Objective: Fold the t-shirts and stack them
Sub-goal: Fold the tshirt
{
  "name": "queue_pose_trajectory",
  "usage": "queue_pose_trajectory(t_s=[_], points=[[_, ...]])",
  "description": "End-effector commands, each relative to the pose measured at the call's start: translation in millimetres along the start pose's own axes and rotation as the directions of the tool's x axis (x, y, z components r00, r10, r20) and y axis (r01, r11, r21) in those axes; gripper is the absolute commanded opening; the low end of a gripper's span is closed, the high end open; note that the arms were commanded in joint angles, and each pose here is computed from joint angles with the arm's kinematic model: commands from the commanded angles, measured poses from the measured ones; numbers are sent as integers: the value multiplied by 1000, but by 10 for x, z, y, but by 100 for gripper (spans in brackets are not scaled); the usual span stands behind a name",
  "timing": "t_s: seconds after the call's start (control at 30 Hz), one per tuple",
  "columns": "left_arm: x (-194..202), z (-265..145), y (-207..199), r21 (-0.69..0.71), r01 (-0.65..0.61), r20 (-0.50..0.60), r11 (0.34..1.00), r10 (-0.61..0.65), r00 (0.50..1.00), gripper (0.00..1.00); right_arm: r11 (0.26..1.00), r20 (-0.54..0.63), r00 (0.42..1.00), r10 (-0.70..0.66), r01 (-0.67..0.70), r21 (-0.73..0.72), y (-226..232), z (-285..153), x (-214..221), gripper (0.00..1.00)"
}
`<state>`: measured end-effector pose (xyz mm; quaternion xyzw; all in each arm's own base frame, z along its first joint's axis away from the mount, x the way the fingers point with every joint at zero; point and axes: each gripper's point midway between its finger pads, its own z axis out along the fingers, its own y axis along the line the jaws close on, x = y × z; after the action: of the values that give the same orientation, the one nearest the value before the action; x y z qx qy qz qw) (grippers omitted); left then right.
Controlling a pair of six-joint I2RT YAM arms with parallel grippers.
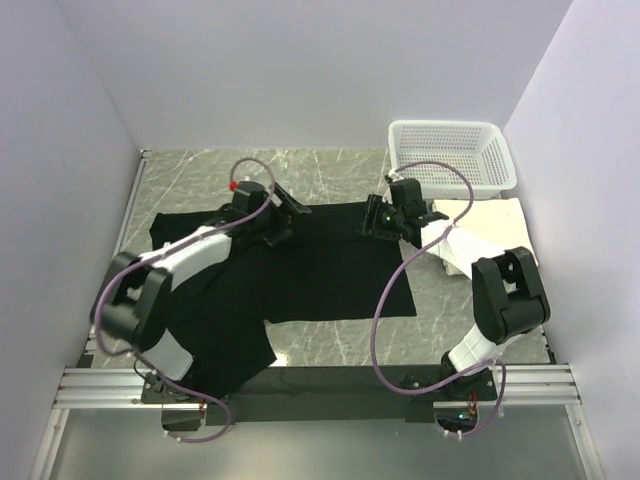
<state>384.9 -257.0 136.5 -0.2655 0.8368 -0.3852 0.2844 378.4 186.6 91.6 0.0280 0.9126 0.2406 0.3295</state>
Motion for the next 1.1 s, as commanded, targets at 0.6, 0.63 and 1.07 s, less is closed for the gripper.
queue_pose_trajectory(t_s=[0.6, 0.63, 1.07], points=[[-1566, -746, 1855, -626, -260, 100, 735, 407, 908, 59, 967, -68, 975, -211, 198, -160, 702, 84, 229, 55], [-1560, -718, 1934, -640, -254, 87, 726, 397, 914, 59, 966, -68, 974, -214, 201, -164, 707, 75, 243, 55], [-1600, -579, 2139, -677, -267, 31, 686, 389, 921, 52, 965, -91, 969, -231, 216, -149, 581, 26, 394, 55]])
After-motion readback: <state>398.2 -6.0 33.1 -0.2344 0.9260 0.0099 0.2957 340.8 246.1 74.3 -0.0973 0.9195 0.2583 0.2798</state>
